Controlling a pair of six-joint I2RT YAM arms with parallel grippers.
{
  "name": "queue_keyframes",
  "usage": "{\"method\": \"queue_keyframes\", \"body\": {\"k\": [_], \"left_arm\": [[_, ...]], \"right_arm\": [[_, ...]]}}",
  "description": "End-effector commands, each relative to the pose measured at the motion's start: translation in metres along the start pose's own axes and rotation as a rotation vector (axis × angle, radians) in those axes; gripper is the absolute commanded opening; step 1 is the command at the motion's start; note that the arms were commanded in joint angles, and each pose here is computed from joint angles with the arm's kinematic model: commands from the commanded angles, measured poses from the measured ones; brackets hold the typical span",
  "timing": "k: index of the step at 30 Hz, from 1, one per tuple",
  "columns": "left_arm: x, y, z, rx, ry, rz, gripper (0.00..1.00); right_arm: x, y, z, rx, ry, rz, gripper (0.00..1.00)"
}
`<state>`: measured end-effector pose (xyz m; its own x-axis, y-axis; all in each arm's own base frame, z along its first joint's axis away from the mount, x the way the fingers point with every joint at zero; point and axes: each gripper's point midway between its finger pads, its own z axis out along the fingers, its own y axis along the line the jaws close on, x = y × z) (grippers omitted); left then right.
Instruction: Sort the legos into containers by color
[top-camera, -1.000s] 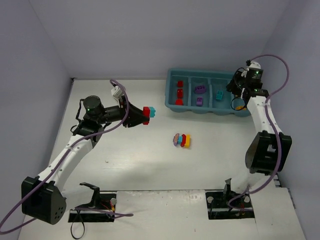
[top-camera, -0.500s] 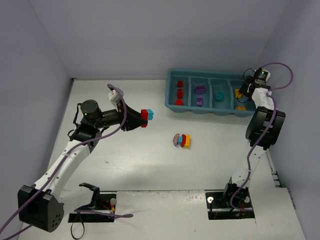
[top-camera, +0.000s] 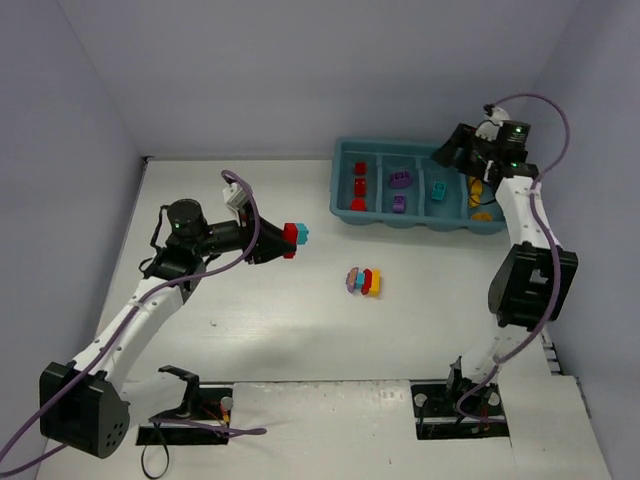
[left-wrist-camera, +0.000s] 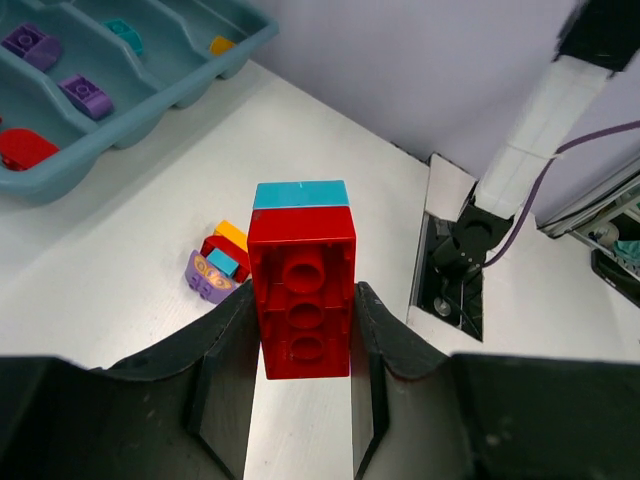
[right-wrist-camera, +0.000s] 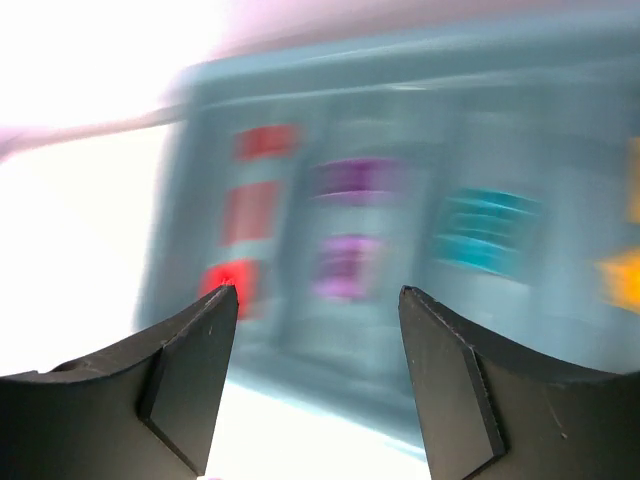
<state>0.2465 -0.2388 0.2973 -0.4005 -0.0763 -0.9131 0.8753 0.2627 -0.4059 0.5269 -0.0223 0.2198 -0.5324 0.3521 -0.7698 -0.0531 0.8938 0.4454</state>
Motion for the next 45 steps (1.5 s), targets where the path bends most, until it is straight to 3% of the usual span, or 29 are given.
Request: {"method": "queue_keyframes", "body": {"k": [1,7,14,23,33,39,43,45], "left_arm": [[-0.023,-0.010,0.001,0.055,-0.013,0.115,0.00],[-0.027,-0.011,0.003,0.074,-0.002,0.124,0.00],[-0.033,-0.020,0.003,0.112,0.000,0.122,0.00],[-0.038,-0.023,0.004,0.124,-0.006,0.097,0.00],[-0.038,-0.025,0.006,0.139,-0.005,0.085,0.00],[-0.038,-0.026,0.007,0.141,-0.004,0.086,0.00],[-0.038,-0.027,0.008,0.147,-0.001,0.082,0.00],[-0.036,-0.026,0.009,0.150,0.004,0.077,0.00]], "right_arm": [[0.010,0.159,-0.051,-0.492,-0.013,-0.213,0.62],[0.096,0.291,-0.126,-0.950,0.113,-0.403,0.63],[0.152,0.336,-0.175,-1.209,0.210,-0.498,0.63],[0.173,0.361,-0.198,-1.369,0.249,-0.559,0.60],[0.185,0.382,-0.193,-1.413,0.267,-0.590,0.53],[0.192,0.392,-0.187,-1.429,0.279,-0.599,0.44],[0.192,0.395,-0.188,-1.443,0.279,-0.605,0.31],[0.192,0.396,-0.189,-1.453,0.280,-0.607,0.31]]}}
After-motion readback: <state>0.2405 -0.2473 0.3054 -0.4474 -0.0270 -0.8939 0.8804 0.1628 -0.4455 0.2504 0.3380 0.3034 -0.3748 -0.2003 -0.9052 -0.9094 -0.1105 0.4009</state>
